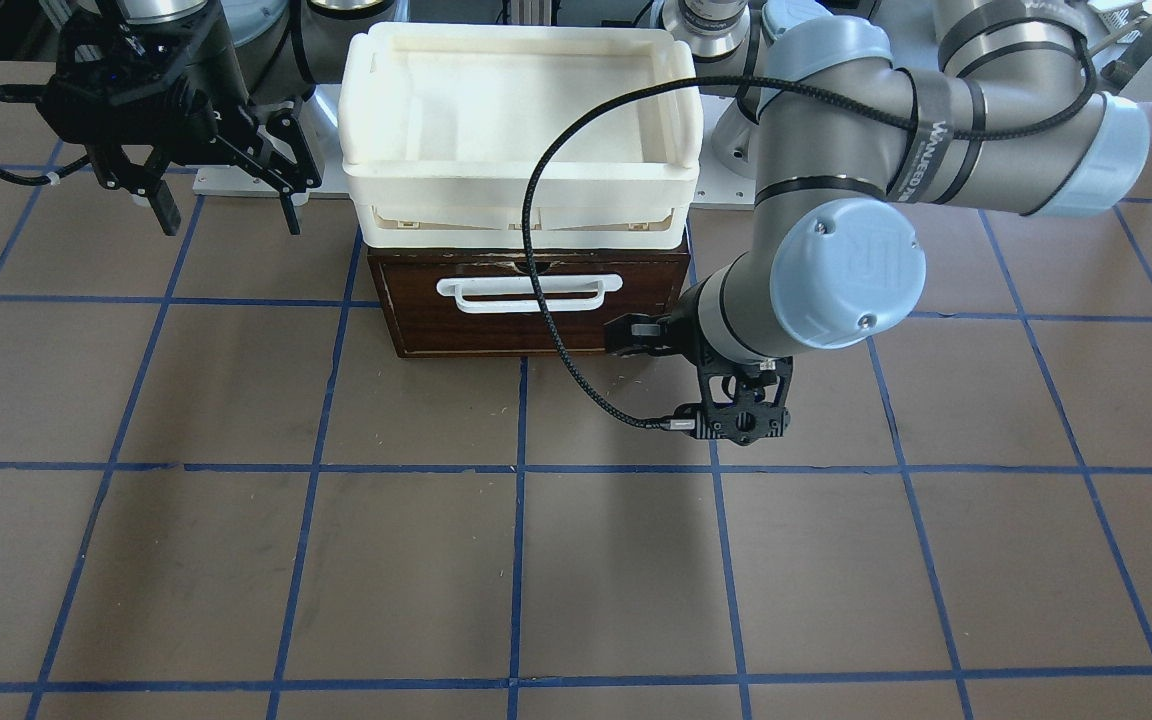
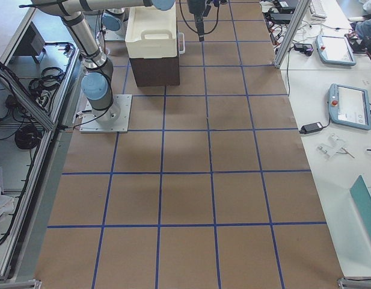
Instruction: Put scissors in drawer and close it
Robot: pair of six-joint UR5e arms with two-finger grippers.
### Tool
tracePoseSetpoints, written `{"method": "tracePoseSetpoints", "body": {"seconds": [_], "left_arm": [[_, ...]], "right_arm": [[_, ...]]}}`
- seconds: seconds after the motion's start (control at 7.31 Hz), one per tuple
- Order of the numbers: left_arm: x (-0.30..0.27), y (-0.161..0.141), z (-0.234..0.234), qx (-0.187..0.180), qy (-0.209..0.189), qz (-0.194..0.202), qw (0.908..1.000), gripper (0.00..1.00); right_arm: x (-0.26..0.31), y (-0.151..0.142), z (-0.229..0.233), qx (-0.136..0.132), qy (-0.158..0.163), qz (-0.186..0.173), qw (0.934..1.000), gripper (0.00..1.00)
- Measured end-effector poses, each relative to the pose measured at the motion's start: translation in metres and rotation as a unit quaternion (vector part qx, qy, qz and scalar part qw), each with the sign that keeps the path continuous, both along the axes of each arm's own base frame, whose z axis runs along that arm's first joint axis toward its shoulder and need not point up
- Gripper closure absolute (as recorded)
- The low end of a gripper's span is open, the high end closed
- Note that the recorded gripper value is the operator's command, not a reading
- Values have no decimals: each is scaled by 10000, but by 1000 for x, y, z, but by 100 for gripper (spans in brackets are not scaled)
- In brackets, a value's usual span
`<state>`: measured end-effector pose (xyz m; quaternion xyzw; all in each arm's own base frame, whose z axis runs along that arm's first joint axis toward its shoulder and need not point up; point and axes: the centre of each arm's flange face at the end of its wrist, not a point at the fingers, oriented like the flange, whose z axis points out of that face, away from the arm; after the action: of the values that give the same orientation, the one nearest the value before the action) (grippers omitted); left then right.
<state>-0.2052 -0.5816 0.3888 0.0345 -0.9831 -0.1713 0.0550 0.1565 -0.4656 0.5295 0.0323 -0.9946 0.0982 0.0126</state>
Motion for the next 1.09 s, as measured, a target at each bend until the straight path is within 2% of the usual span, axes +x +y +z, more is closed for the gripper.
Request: {"method": "tracePoseSetpoints", "body": {"seconds": [0.27, 0.55, 0.82, 1.09], "left_arm": [[14, 6, 47, -763, -101, 13, 9970, 0], [24, 18, 91, -1530, -78, 38, 9882, 0], [32, 34, 107, -1961, -283, 36, 9802, 0], [38, 56, 103, -2061, -501, 16, 9772, 0]], "right_arm": [[0, 0, 0, 3, -1, 1, 10000, 0], [0, 0, 0, 4, 4, 0, 10000, 0], [0, 0, -1, 10, 6, -1, 10000, 0], [0, 0, -1, 11, 6, -1, 10000, 0]]}}
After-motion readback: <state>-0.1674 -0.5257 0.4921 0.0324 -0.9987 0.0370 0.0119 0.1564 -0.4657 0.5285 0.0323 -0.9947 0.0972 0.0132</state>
